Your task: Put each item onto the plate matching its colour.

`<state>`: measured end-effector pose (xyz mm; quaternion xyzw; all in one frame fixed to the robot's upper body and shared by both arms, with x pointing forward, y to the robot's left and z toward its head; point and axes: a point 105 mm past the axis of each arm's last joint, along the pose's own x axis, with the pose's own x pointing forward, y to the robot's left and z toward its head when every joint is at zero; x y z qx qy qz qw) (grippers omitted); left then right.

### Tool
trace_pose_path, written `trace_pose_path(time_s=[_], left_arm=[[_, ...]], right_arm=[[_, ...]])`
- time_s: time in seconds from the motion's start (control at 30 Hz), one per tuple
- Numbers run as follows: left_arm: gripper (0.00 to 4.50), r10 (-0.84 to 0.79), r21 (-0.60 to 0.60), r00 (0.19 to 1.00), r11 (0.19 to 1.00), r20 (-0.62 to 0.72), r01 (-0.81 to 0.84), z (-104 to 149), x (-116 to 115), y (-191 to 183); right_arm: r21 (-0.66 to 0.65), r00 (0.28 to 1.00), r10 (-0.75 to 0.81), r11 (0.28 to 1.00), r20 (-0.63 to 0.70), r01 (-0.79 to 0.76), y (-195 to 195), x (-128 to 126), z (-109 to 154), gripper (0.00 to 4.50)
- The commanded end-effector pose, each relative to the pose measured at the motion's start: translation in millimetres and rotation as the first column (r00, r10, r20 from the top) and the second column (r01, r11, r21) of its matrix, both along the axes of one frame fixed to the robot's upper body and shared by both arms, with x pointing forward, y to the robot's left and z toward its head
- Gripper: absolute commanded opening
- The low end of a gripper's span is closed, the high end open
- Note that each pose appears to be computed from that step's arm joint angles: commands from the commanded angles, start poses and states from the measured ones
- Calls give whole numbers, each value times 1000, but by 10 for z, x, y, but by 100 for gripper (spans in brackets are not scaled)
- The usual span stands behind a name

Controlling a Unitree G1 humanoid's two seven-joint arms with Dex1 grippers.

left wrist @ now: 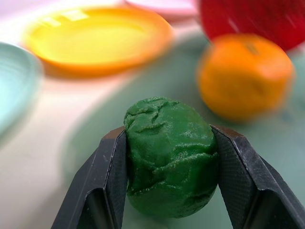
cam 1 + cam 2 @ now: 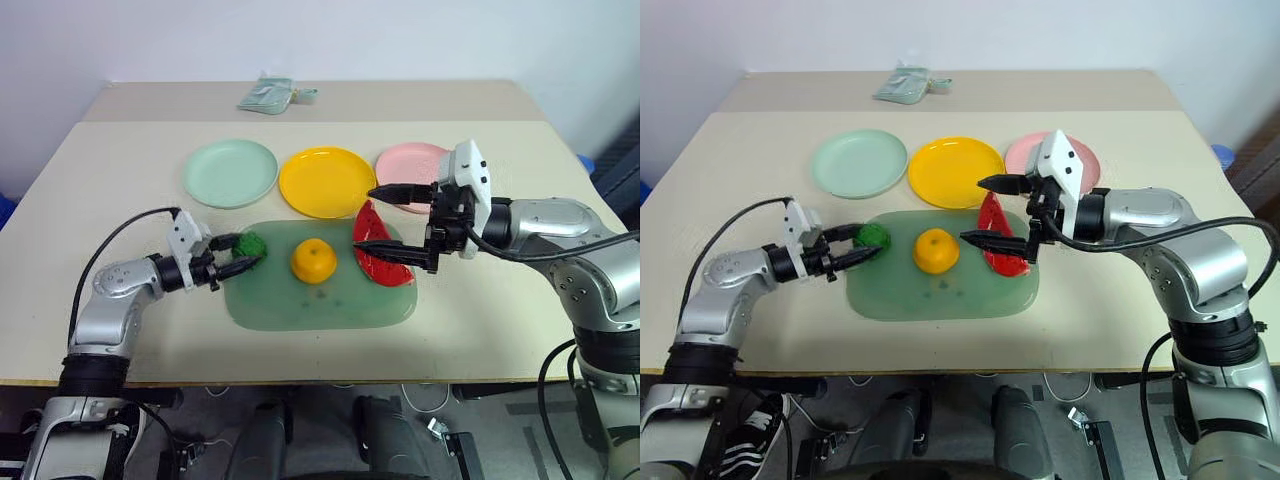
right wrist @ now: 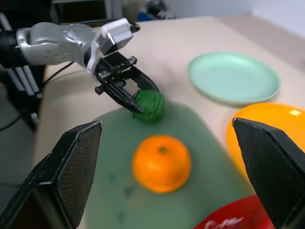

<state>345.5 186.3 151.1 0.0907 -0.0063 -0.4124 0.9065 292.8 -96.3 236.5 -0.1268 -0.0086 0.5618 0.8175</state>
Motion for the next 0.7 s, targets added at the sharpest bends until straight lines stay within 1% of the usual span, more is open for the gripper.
trace_pose_path(time_s=[0.03,0.1,0.17,0.27,0.37,0.43,0.5,0.53,0.63,0.7], left_arm=[[227,189,-35,972,982,140,-186,431,237,208],[227,254,-71,950,967,181,-244,576,346,242],[227,374,-127,903,926,211,-354,697,525,332],[227,486,-172,844,873,225,-457,733,727,417],[227,602,-252,776,793,188,-555,748,917,532],[227,652,-306,747,744,133,-594,722,1007,589],[227,687,-325,723,701,68,-635,625,1088,620],[227,679,-338,733,699,41,-630,583,1110,593],[227,672,-316,740,704,8,-636,441,1141,547],[227,700,-278,714,691,25,-667,382,1142,589]], right_arm=[[20,994,-40,999,106,39,53,88,116,450],[55,992,-71,996,106,65,75,172,146,450],[78,982,-135,989,134,125,109,314,180,450],[104,969,-197,978,149,183,133,461,199,450],[110,962,-222,972,160,206,148,517,201,450],[115,961,-226,971,162,209,150,525,206,450],[114,962,-220,973,164,203,155,506,212,450],[110,961,-220,973,166,204,152,501,212,450],[100,959,-226,972,172,212,135,486,208,450],[93,956,-232,972,179,218,118,475,207,450]])
